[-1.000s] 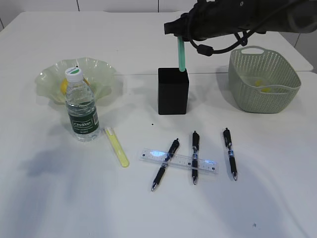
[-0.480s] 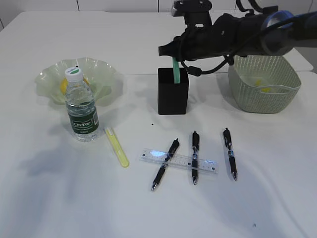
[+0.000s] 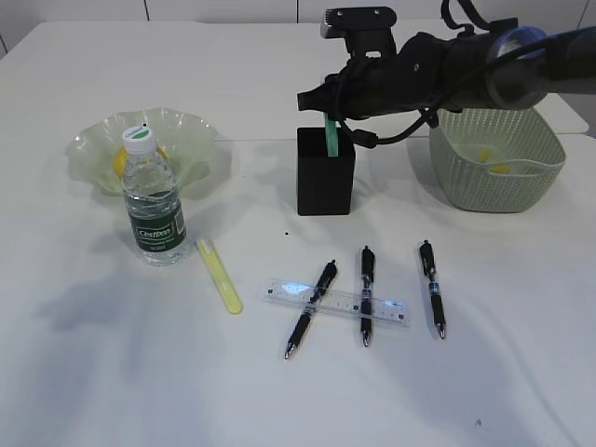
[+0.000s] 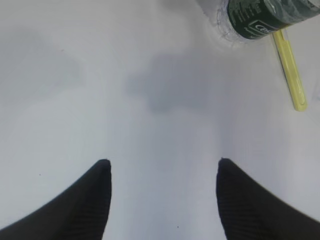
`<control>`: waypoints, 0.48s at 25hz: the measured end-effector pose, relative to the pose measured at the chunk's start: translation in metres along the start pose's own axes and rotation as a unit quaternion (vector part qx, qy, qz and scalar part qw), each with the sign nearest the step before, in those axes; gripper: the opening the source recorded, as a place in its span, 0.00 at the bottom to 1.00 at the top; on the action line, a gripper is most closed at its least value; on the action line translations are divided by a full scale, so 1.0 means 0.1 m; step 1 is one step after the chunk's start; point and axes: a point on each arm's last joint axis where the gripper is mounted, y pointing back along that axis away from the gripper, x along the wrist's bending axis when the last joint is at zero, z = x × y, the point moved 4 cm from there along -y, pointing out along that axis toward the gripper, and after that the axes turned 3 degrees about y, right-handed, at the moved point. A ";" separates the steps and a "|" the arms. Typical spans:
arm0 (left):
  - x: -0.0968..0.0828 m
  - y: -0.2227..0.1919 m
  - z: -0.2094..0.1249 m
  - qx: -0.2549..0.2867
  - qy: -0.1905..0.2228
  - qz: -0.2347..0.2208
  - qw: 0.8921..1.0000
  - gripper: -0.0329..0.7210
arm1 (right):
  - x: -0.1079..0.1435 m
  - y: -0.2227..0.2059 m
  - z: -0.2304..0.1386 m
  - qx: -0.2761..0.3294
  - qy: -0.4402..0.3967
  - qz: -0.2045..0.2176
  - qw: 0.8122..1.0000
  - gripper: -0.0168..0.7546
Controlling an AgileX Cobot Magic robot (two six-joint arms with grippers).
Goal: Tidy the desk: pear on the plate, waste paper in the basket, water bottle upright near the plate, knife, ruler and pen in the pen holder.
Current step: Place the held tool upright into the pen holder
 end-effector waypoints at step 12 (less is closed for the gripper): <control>0.00 0.00 0.00 0.000 0.000 0.000 1.000 0.66 | 0.00 0.00 0.00 0.000 -0.003 0.000 1.000 0.39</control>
